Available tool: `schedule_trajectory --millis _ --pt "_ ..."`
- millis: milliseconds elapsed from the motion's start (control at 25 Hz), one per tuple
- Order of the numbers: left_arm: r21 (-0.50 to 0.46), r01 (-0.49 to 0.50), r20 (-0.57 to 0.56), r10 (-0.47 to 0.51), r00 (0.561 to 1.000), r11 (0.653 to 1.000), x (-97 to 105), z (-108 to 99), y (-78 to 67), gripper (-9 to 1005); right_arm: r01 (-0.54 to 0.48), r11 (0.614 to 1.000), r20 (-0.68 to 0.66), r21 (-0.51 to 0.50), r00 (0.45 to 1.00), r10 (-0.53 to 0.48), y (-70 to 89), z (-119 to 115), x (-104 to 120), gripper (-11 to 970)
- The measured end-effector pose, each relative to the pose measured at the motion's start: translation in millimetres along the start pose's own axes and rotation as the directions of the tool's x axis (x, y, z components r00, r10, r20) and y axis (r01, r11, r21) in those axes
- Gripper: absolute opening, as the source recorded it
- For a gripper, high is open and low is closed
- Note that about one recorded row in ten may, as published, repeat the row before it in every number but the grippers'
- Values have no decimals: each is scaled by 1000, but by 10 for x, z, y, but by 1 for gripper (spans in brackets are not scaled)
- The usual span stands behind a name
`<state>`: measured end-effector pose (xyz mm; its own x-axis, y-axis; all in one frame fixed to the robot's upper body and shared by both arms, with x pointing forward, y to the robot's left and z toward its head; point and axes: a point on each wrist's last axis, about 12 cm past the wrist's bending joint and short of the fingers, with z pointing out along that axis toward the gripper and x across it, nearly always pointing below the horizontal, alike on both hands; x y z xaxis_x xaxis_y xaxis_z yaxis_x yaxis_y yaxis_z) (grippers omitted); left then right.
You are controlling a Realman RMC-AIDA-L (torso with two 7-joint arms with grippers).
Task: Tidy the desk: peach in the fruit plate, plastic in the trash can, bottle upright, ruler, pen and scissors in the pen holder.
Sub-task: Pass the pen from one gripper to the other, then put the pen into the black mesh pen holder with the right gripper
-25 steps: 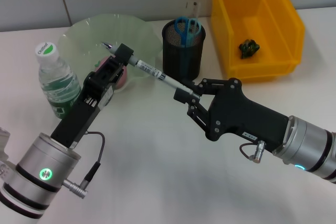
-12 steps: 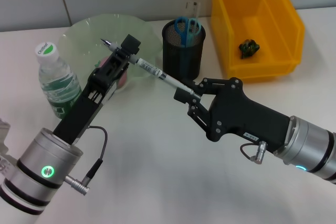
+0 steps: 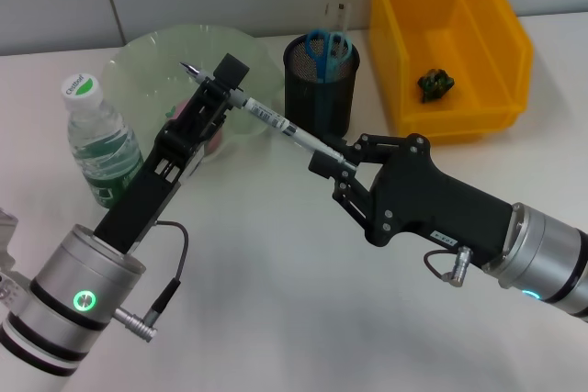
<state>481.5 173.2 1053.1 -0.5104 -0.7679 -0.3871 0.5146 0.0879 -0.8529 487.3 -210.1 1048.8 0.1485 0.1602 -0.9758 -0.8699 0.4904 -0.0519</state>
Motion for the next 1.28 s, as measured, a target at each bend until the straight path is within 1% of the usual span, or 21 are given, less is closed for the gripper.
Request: schedule_trajectory --millis 160,640,840,880,920,1040,1120,1160,1200,1240,1280 --pt "1 0 -2 0 1000 1000 4 -6 -2 768 -1 1000 1 1 1000 1 3 -4 0 131" --pt "15 -9 -14 9 1000 1000 13 -9 -16 764 -5 1000 12 15 1000 5 12 -37 -6 130" --pt "38 -46 -19 46 999 998 20 -27 -42 762 -2 998 45 57 999 0 1 -136 -42 131" --pt "45 -68 -30 70 997 997 24 -43 -45 761 -4 997 63 81 998 -2 0 -187 -59 131" --pt "48 -79 -35 81 996 996 26 -48 -46 761 -4 997 63 81 998 -2 0 -187 -59 131" --pt "51 -90 -38 92 995 995 24 -49 -46 760 -9 989 107 149 994 -7 -11 -306 -100 131" --pt "75 -143 -70 148 987 987 8 -37 -46 759 -13 983 125 181 992 -10 -20 -359 -120 130" --pt "75 -143 -70 148 987 987 8 -37 -46 759 -15 981 133 192 991 -11 -30 -382 -131 130" --pt "94 -169 -96 178 979 981 -8 -16 -44 758 -23 980 136 199 991 -5 -40 -404 -138 130" --pt "94 -169 -96 178 979 981 -8 -16 -44 758 -23 980 136 199 991 -5 -40 -404 -138 130" --pt "108 -188 -114 200 973 976 -21 -6 -42 758 -52 977 144 207 989 22 -75 -451 -159 130"
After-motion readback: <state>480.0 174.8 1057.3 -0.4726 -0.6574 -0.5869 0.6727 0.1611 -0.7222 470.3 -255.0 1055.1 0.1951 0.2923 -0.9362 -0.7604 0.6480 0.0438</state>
